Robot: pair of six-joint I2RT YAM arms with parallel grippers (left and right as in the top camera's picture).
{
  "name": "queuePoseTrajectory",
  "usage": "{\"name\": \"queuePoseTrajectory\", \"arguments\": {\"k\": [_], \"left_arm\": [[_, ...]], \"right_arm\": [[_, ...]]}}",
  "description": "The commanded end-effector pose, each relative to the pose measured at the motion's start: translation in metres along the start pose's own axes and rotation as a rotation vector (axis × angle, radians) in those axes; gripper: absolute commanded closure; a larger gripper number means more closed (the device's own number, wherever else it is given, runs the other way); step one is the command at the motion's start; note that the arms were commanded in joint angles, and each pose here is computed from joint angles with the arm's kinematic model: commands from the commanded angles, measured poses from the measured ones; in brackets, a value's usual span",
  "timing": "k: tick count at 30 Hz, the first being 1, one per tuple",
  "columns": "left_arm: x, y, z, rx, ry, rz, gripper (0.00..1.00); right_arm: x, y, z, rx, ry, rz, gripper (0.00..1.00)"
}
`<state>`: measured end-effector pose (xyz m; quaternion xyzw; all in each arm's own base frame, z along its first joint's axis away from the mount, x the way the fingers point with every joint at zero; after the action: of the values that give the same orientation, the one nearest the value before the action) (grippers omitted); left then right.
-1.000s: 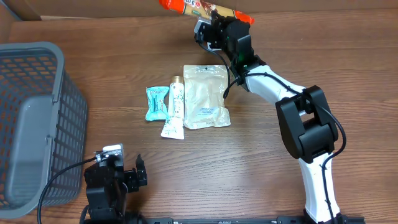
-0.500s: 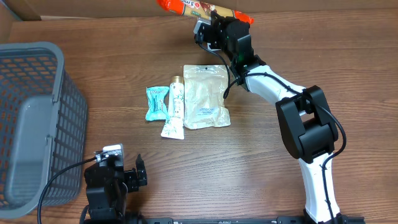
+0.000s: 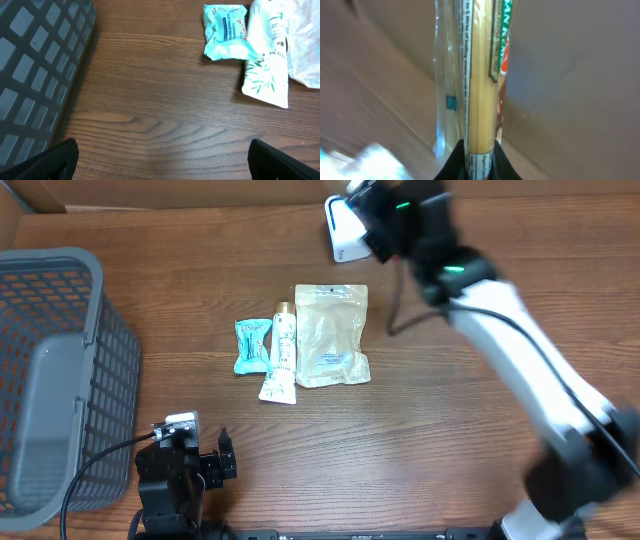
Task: Scan the item barcode
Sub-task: 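Carry the spaghetti package right and lay it on the table's right side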
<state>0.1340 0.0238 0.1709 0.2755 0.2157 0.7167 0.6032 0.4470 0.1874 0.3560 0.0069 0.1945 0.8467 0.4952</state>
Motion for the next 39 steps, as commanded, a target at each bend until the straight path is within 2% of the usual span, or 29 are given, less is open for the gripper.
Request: {"name": "queuePoseTrajectory", "arguments": {"k": [1, 7, 15, 18, 23, 31, 33, 34, 37, 39], "left_arm": [[0.0, 0.0, 0.001, -0.007, -0.014, -0.005, 0.0], [0.0, 0.0, 0.001, -0.007, -0.014, -0.005, 0.0], [0.0, 0.0, 0.001, -0.007, -0.015, -0.005, 0.01], [0.0, 0.0, 0.001, -0.007, -0.014, -0.005, 0.0], [0.0, 0.0, 0.001, -0.007, -0.014, -0.005, 0.01], [0.0, 0.0, 0.001, -0.007, -0.014, -0.005, 0.0], [0.0, 0.0, 0.001, -0.007, -0.014, -0.005, 0.0], [0.0, 0.0, 0.001, -0.008, -0.014, -0.005, 0.0], [0.0, 0.0, 0.001, -0.007, -0.014, -0.005, 0.01], [0.0, 0.0, 0.001, -0.007, -0.014, -0.005, 0.01]], "right_arm": [[-0.037, 0.097, 0.06, -0.18, -0.471, 0.094, 0.96], [-0.105, 0.142, 0.014, -0.045, -0.973, 0.107, 0.96], [-0.161, 0.121, -0.093, 0.101, -1.386, -0.159, 0.96], [-0.168, 0.11, -0.142, 0.136, -1.5, -0.293, 0.96], [-0.179, 0.109, -0.205, 0.097, -1.636, -0.465, 0.96], [-0.172, 0.122, -0.284, 0.158, -1.675, -0.729, 0.96], [-0.167, 0.124, -0.297, 0.181, -1.674, -0.759, 0.88], [-0.164, 0.124, -0.301, 0.189, -1.674, -0.767, 0.79], [-0.161, 0.124, -0.308, 0.225, -1.629, -0.761, 0.38], [-0.159, 0.122, -0.306, 0.26, -1.546, -0.709, 0.16]]}}
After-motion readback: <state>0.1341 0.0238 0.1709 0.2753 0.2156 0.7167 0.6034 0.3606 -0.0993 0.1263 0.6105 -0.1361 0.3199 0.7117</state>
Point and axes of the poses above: each gripper's point midway between its finger pads, its own y axis back along the fingers, its own x axis along the line the jaws close on, z = x × y, the point moved 6 cm from there along y, back along the fingers, and after that the axes turned 5 degrees about -y, right-handed, at the moved point
